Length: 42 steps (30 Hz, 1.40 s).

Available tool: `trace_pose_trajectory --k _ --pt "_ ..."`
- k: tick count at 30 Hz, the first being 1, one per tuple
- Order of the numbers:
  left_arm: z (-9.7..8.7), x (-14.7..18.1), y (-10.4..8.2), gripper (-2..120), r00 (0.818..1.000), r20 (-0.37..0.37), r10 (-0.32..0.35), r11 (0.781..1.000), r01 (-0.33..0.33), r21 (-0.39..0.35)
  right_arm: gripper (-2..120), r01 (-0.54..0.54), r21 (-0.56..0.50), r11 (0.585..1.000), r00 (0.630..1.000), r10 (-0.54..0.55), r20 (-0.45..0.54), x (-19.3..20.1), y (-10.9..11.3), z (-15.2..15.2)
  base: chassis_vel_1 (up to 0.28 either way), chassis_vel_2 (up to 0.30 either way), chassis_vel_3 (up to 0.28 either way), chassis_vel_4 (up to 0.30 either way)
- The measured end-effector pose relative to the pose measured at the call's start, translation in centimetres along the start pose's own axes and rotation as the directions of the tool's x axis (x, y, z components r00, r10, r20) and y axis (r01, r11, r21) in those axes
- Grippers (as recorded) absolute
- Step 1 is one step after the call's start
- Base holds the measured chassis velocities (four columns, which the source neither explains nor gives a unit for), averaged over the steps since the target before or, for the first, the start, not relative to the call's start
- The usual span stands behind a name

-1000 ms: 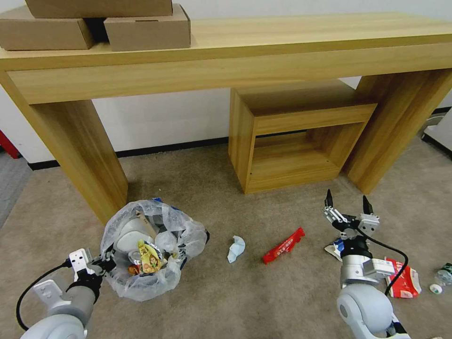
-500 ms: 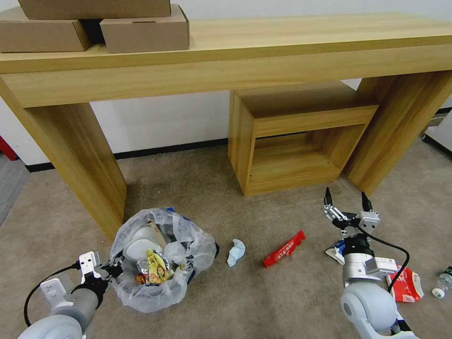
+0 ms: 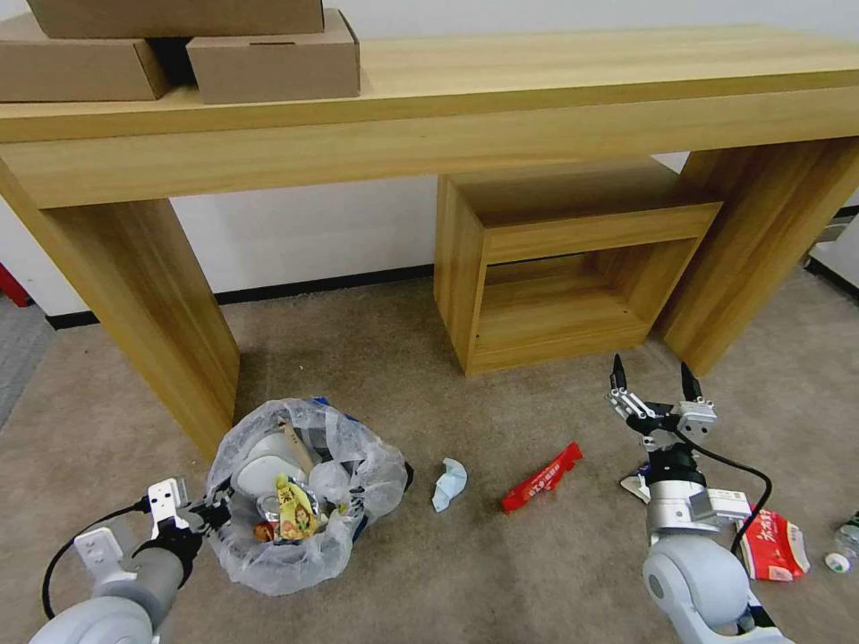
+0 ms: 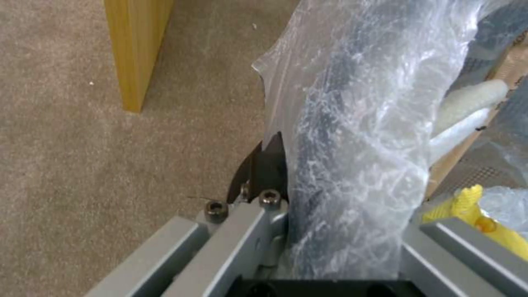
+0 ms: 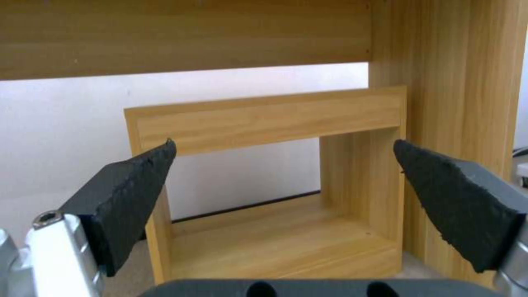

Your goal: Pick up the trash bin and place the garbage on the floor into it.

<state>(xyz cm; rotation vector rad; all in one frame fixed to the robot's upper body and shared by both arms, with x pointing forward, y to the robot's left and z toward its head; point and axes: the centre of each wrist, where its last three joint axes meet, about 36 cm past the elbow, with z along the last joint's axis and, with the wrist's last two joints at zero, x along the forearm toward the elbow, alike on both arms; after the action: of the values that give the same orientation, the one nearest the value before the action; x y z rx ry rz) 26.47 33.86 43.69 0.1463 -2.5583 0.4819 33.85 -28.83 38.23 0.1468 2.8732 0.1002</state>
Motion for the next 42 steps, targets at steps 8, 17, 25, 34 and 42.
trace_pose_trajectory --k 8,17,25,34,42 --pt "0.2 0.0 0.0 0 1.000 0.001 -0.003 1.000 0.003 0.003 100 -0.081 -0.052 0.995 0.991 0.075 -0.112 -0.5 1.0 -1.3 0.000 0.000 0.000 0.000" --pt "0.3 0.4 -0.1 0 1.000 0.010 -0.007 1.000 0.007 0.006 100 -0.177 -0.077 0.981 0.940 0.145 -0.307 -0.9 2.5 -1.6 0.000 0.000 0.000 0.000" --pt "0.4 0.6 -0.3 0 1.000 0.017 -0.011 1.000 0.011 0.010 100 -0.261 -0.122 0.957 0.850 0.168 -0.500 -1.8 4.0 -0.7 0.000 0.000 0.000 0.000" --pt "0.9 0.5 -0.3 0 1.000 0.016 -0.023 1.000 0.023 0.017 100 -0.205 -0.182 0.962 0.831 0.072 -0.552 -1.1 6.4 -0.7 0.000 0.000 0.000 0.000" --pt "1.1 0.6 -0.3 0 0.999 0.021 -0.029 0.999 0.028 0.023 100 -0.254 -0.159 0.954 0.775 0.102 -0.624 -1.7 7.3 0.2 0.000 0.000 0.000 0.000"
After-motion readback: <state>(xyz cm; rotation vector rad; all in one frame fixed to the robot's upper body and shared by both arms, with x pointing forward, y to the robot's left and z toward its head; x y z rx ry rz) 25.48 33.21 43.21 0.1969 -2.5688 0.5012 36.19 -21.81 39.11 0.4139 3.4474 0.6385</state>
